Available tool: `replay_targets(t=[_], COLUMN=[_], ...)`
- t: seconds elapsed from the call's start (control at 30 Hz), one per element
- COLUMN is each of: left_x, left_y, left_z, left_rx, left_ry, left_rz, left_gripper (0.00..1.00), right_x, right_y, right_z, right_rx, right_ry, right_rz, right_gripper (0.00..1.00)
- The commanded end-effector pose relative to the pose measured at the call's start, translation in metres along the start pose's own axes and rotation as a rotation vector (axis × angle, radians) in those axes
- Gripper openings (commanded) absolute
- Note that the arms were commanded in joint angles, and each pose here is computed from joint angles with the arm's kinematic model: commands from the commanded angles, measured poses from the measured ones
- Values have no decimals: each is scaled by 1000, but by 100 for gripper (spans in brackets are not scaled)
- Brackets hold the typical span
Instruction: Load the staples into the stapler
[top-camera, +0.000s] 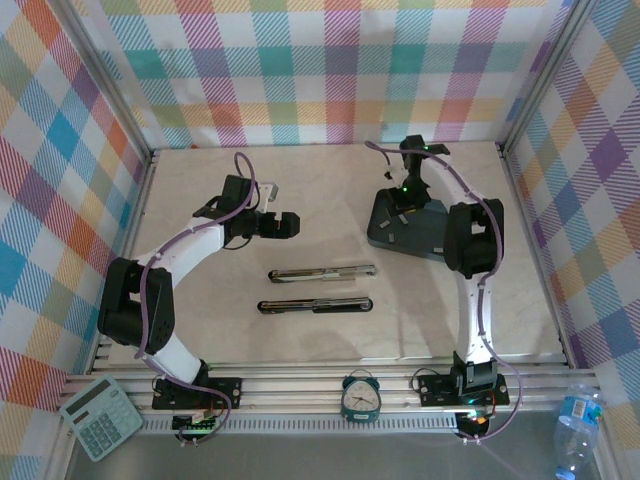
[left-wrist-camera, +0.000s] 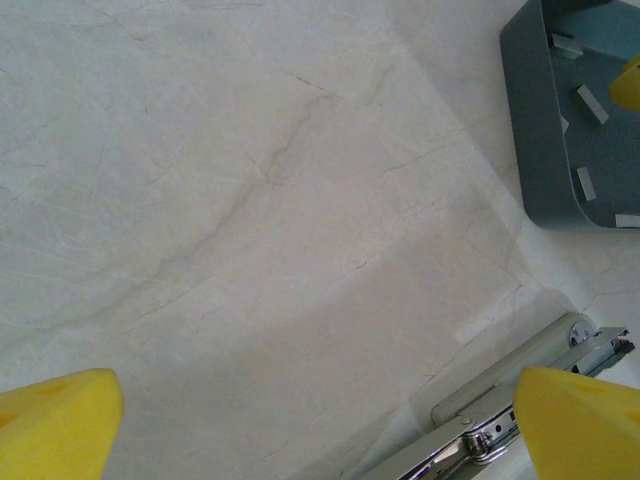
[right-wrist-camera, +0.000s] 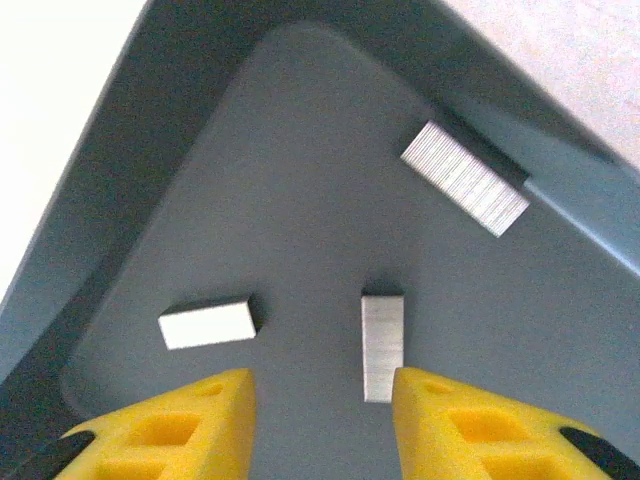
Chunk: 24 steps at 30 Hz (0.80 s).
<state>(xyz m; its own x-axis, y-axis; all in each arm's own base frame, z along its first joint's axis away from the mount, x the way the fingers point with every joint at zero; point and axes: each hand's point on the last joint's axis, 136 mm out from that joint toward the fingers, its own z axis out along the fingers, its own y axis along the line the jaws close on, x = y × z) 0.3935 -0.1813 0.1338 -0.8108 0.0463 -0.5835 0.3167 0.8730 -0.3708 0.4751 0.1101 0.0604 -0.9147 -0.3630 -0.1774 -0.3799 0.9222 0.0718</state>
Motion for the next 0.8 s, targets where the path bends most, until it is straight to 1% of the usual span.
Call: replay_targets(t=[0.0,0.27,0.53,0.63,0.77], left_x=[-5,-4,-3,-3,-2], left_y=[-4,-4,-3,-3,-2], left_z=[-2,1,1,1,3], left_rx=[2,3,2,1,0], left_ry=[0,10,13,13,16], left_rz=[-5,-8,-8,-7,-9], left_gripper=[100,100,100,100,100], right_x=[-3,-2,-1,0,0], right_y=[-5,-11,-12,-11,-12], right_z=[3,19,30,34,38], right_rx=[22,44,36,30,28], right_ry=[18,47,59,67,70], right_rz=[14,11,11,13,12], right_gripper=[39,38,34,30,31])
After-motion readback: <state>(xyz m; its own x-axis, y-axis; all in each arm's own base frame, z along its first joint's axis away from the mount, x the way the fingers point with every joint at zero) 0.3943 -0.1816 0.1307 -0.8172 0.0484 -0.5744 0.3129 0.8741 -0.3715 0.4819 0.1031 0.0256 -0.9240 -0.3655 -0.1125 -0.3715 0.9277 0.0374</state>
